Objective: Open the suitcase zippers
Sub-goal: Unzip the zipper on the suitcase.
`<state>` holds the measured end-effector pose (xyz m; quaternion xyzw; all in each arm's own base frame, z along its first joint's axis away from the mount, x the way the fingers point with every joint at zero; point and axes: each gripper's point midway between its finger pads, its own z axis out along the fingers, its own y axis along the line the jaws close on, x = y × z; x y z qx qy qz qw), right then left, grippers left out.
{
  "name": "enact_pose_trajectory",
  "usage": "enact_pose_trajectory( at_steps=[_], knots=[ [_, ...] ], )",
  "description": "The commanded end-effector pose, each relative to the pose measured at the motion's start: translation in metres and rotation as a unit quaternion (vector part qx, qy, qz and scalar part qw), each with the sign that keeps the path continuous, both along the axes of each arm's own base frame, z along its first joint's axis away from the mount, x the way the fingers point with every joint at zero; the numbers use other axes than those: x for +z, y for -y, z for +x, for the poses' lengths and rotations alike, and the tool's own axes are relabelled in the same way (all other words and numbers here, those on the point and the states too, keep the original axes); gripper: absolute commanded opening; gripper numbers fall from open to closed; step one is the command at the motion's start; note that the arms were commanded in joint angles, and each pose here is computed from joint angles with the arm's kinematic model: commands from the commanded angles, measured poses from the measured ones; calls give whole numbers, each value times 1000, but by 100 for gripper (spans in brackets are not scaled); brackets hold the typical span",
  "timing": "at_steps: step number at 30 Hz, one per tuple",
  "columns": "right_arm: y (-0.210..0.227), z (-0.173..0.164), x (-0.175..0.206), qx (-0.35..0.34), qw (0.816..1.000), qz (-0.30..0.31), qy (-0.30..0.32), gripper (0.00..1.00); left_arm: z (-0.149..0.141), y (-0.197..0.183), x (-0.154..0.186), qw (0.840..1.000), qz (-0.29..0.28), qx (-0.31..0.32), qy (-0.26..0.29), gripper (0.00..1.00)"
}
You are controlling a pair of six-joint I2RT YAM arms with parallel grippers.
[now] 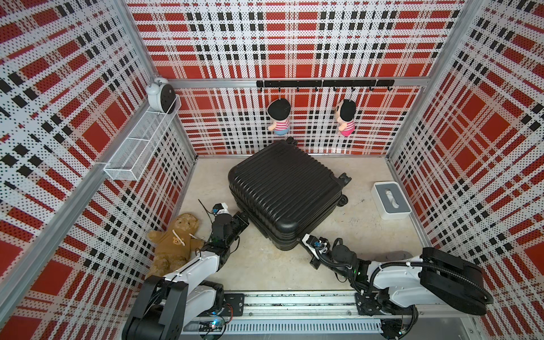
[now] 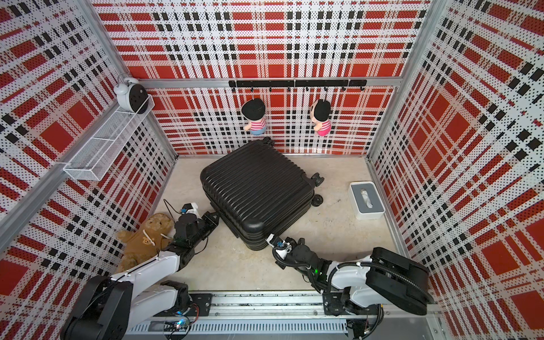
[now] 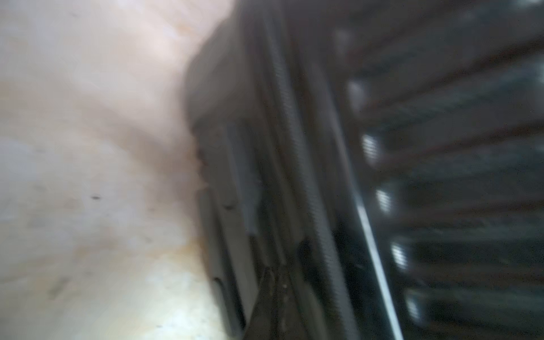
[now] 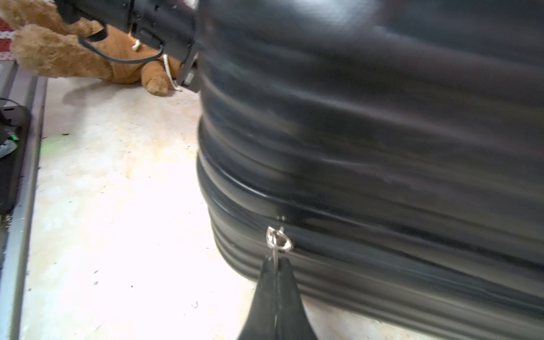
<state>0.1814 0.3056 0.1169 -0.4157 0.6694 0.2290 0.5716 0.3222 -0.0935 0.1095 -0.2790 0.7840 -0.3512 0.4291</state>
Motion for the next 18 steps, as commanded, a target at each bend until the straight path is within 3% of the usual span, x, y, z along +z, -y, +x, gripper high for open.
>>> enact_pose_trajectory(
  at_steps=[1,16,17,18],
  knots=[
    [-24,-16,3,52,999,-6,9,0,-2,13,14,999,-12,-32,30,0],
    [-53,-21,-7,65,998,0,-15,0,1,2,7,1000,-2,-20,18,0],
    [-52,-21,-6,64,998,-1,-15,0,2,-8,8,1000,1,-8,18,4],
    [-51,-21,-6,62,998,-3,-15,0,5,-20,10,1000,6,7,17,16]
  ],
)
